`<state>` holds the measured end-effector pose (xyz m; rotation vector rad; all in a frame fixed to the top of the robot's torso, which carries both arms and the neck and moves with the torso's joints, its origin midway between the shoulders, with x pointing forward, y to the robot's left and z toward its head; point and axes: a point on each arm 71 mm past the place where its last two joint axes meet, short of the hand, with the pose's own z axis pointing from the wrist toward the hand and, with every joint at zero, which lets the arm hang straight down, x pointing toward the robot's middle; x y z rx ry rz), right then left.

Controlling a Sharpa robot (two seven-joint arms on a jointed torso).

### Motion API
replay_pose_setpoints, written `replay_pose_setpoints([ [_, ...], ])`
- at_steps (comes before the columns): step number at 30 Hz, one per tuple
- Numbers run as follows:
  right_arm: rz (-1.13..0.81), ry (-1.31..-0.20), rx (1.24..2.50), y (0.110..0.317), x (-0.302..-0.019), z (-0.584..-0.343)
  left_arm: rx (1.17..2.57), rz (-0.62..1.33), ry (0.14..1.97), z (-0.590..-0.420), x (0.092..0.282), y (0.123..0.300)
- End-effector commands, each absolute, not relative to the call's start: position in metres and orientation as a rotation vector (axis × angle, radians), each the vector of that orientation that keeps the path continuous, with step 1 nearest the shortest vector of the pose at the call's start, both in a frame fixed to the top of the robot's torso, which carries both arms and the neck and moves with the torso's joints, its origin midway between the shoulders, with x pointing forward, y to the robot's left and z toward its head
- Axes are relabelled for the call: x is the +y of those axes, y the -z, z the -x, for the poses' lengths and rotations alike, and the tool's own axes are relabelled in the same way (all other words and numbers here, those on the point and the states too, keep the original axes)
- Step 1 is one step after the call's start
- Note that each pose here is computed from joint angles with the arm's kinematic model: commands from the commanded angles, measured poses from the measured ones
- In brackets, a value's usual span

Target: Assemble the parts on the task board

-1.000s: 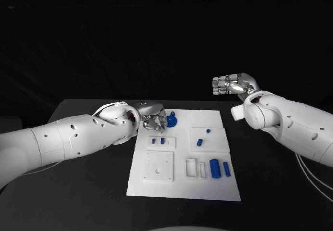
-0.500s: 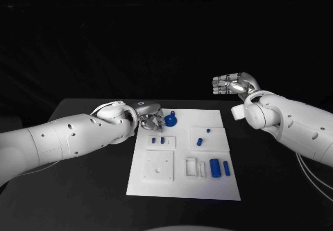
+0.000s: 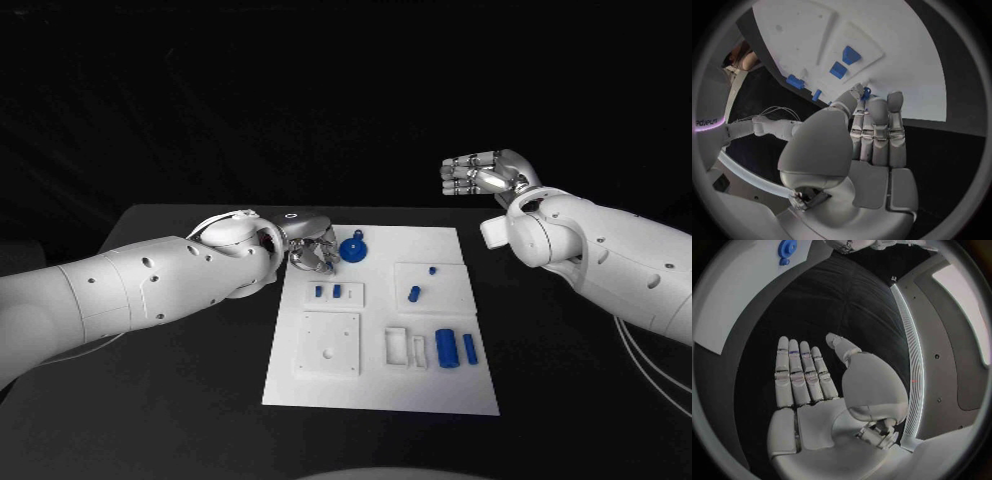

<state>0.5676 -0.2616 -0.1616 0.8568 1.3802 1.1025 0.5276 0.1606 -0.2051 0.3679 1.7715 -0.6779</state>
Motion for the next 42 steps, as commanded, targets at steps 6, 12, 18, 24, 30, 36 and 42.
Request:
replay_pose_setpoints([
  [6,-0.844,-1.122,1.387,0.161,-0.259,-0.568,1.801,-0.374,0.686,-0.527,0.156,0.211],
  [12,-0.844,-1.122,1.388,0.162,-0.259,-0.568,1.807,-0.376,0.688,-0.527,0.155,0.214],
  [18,-0.845,-1.122,1.389,0.162,-0.259,-0.568,1.810,-0.377,0.688,-0.527,0.155,0.215],
  [24,-0.845,-1.123,1.390,0.162,-0.258,-0.568,1.814,-0.377,0.685,-0.527,0.154,0.216],
  [30,-0.845,-1.123,1.391,0.163,-0.259,-0.568,1.824,-0.380,0.682,-0.528,0.154,0.217],
  [36,-0.845,-1.123,1.391,0.163,-0.259,-0.567,1.828,-0.381,0.680,-0.528,0.154,0.219],
  [42,-0.844,-1.125,1.392,0.163,-0.258,-0.567,1.836,-0.383,0.678,-0.528,0.153,0.221],
])
